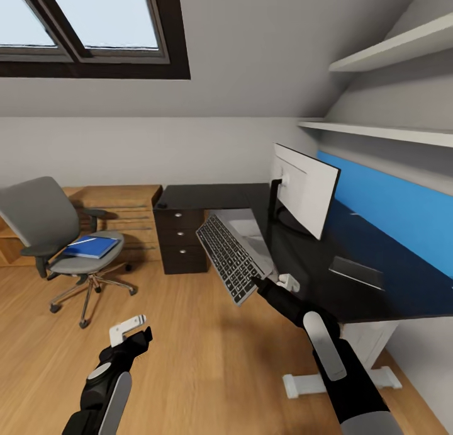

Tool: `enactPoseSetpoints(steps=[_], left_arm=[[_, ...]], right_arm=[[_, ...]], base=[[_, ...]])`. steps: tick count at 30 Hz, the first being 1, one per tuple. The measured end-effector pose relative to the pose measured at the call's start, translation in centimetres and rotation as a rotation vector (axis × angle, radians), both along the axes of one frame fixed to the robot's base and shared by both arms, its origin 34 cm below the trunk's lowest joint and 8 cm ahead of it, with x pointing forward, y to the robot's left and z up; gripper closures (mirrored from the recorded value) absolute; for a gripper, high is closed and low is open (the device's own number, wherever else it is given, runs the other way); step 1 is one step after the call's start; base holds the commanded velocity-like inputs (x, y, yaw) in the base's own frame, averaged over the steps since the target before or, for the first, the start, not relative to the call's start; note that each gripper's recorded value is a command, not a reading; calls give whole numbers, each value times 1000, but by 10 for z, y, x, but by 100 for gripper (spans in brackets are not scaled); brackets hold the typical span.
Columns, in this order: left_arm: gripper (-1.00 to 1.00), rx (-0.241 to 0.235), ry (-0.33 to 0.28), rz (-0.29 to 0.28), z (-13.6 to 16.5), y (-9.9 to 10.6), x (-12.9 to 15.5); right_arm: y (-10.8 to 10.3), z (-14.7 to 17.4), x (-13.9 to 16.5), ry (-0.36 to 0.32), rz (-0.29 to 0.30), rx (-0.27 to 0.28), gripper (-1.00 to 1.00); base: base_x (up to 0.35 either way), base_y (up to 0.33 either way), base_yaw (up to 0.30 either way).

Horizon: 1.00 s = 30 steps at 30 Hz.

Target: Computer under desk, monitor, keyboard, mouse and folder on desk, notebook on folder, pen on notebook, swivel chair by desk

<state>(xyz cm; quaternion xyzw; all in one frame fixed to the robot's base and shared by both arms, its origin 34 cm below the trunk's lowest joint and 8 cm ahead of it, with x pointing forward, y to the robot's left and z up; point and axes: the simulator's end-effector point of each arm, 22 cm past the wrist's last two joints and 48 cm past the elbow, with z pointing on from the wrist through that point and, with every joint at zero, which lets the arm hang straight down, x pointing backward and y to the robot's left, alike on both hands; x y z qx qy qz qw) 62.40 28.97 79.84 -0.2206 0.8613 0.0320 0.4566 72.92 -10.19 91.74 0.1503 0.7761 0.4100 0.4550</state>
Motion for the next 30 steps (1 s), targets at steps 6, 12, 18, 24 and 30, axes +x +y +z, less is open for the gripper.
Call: enactPoseSetpoints(steps=[6, 12, 18, 24, 30], left_arm=[[-100, 0, 0, 0, 0, 0, 0], [-100, 0, 1, 2, 0, 1, 0], [-100, 2, 3, 1, -1, 1, 0], [-100, 2, 6, 1, -2, 0, -1], [-100, 2, 14, 1, -6, 0, -2]], right_arm=[[0, -3, 0, 6, 0, 0, 100], [0, -3, 0, 7, 0, 0, 100], [-1, -4, 0, 7, -1, -1, 100], [-7, 4, 4, -17, -20, 23, 100], [-18, 2, 12, -45, -82, 22, 100]], base=[[303, 212, 0], [303, 212, 0], [303, 212, 0], [303, 205, 0], [308, 164, 0]])
